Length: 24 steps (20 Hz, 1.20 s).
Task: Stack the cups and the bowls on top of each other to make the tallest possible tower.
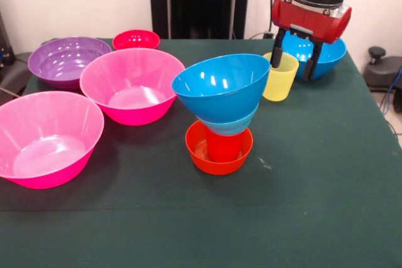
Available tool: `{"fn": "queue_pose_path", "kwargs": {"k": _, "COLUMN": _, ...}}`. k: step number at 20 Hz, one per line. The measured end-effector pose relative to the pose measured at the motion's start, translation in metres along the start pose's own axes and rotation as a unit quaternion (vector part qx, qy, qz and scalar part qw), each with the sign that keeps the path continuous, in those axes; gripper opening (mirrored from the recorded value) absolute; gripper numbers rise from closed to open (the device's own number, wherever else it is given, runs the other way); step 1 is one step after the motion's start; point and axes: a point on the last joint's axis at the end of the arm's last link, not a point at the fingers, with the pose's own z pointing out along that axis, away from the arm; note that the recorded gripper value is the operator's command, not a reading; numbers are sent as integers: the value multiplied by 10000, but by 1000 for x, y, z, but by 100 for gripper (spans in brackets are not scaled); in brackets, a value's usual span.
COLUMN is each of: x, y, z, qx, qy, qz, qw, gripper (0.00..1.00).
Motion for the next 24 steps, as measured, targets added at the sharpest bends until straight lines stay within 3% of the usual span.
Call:
{"fn": "queue_pose_path", "kwargs": {"k": 8, "x": -2, "y": -1, "z": 1, "qx": -21, "qy": 25, "qz": 29, "qw": 10000, "gripper": 100}}
{"fn": "queue_pose_path", "kwargs": {"k": 16, "x": -13, "y": -6, "z": -15, "qx": -50, "qy": -139, "qz": -21, "qw": 9999, "gripper": 100}}
{"fn": "queue_pose_path", "kwargs": {"k": 24, "x": -40, "y": -4, "z": -37, "qx": -83, "qy": -576, "qz": -198, "qw": 9981, "gripper": 100}}
